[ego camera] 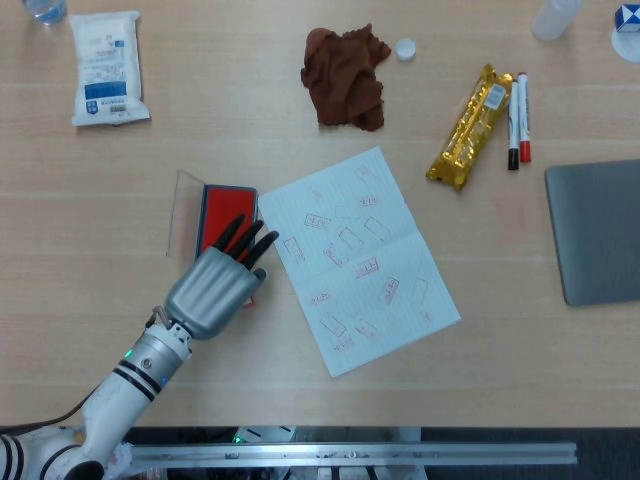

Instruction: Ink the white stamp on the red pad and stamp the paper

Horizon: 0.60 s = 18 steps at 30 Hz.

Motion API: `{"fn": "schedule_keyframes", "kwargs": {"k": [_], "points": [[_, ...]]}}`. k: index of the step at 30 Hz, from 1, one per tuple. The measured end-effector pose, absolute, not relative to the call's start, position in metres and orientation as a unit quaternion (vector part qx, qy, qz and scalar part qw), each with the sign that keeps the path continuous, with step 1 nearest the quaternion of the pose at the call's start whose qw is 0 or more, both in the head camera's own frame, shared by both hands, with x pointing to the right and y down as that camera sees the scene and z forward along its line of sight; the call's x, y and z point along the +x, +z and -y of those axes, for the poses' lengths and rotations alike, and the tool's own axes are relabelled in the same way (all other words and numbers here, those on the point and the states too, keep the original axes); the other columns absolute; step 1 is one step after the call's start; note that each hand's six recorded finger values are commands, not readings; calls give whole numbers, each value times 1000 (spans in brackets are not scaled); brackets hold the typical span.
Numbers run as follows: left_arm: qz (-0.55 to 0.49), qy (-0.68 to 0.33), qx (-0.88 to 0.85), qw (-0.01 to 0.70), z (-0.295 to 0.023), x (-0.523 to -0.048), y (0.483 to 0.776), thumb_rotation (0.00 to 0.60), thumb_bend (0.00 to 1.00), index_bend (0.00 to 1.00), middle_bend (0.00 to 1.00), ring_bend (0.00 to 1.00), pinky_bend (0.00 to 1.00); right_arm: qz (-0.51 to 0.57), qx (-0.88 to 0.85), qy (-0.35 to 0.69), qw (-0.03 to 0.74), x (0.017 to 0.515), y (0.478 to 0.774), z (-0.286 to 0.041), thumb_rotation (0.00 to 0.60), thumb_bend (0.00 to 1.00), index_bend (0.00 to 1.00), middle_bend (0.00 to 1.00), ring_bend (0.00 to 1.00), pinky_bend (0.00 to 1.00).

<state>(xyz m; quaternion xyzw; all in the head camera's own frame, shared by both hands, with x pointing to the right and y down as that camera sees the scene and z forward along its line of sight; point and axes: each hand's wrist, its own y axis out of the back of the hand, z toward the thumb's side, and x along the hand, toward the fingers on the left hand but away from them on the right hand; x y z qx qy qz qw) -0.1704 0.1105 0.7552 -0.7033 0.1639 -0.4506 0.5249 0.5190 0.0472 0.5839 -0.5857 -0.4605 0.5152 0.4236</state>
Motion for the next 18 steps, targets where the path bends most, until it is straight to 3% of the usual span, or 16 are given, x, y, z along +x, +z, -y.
{"fn": "schedule_keyframes", "kwargs": {"k": [18], "points": [[-163,-459,-695,530,-109,-168,773,600,352,516,60,0,2,465,-580,517,425,522,580,-49,600,215,410,468,330,352]]}}
